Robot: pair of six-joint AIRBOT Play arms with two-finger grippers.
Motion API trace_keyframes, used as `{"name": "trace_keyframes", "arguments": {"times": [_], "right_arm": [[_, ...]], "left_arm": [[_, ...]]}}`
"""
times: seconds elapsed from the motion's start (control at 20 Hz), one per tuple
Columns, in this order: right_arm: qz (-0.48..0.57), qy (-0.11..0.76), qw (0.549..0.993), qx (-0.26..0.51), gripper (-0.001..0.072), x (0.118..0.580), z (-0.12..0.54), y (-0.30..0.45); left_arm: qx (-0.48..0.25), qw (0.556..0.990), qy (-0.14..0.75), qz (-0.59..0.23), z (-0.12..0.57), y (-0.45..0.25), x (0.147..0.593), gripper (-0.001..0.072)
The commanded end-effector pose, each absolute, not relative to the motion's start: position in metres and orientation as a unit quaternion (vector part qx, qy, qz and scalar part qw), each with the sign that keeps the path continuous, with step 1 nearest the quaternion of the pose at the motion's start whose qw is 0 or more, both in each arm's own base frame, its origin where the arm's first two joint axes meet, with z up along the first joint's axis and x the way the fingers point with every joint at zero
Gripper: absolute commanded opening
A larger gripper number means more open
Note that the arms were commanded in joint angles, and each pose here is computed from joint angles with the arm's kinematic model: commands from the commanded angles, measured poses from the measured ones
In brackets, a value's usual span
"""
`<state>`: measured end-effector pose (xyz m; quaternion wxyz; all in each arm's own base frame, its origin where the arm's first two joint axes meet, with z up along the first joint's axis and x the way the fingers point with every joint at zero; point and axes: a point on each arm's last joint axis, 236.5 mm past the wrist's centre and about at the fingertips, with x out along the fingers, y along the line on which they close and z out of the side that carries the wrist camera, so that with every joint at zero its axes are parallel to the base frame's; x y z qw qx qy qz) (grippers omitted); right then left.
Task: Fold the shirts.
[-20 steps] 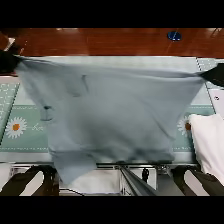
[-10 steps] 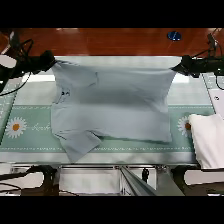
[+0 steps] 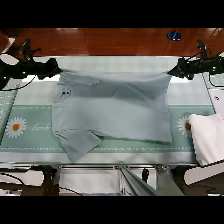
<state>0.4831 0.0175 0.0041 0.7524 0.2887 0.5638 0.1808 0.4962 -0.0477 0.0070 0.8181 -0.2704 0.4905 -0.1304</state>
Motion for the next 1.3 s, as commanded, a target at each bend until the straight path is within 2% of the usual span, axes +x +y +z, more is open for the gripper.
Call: {"name": "trace_keyframes", "arguments": {"times": [0.0,0.2,0.35,0.4,0.45,0.5,0.6,0.75,0.95,1.1,1.25], "right_arm": [[0.161,0.666,0.690,0.234,0.0018,0.428,-0.025,0.003],[0.144,0.708,0.647,0.244,0.0017,0.395,-0.059,0.006],[0.139,0.716,0.640,0.240,0.0018,0.387,-0.080,0.017],[0.133,0.713,0.645,0.241,0.0052,0.391,-0.082,0.020],[0.123,0.711,0.646,0.251,0.0272,0.394,-0.081,0.021],[0.126,0.708,0.646,0.257,0.0406,0.394,-0.076,0.024],[0.113,0.704,0.656,0.248,0.0410,0.389,-0.059,0.009],[0.030,0.683,0.702,0.198,0.0410,0.369,-0.019,-0.051],[-0.070,0.576,0.786,0.216,0.0409,0.323,0.018,-0.091],[-0.070,0.551,0.792,0.252,0.0410,0.270,-0.001,-0.057],[-0.017,0.527,0.788,0.317,0.0409,0.252,-0.015,-0.003]], "left_arm": [[-0.219,0.744,0.597,-0.205,-0.011,-0.052,0.429,0.0013],[-0.211,0.715,0.639,-0.188,-0.046,-0.048,0.401,0.0013],[-0.218,0.698,0.658,-0.181,-0.066,-0.046,0.394,0.0019],[-0.225,0.692,0.663,-0.175,-0.070,-0.046,0.394,0.0151],[-0.240,0.682,0.671,-0.164,-0.072,-0.047,0.391,0.0518],[-0.242,0.674,0.678,-0.163,-0.071,-0.046,0.387,0.0511],[-0.246,0.659,0.690,-0.170,-0.061,-0.042,0.374,0.0511],[-0.264,0.636,0.704,-0.172,-0.038,-0.026,0.342,0.0511],[-0.306,0.671,0.666,-0.111,-0.046,-0.001,0.284,0.0511],[-0.359,0.655,0.661,-0.071,-0.072,0.003,0.221,0.0511],[-0.428,0.642,0.636,-0.012,-0.091,0.000,0.202,0.0510]]}}
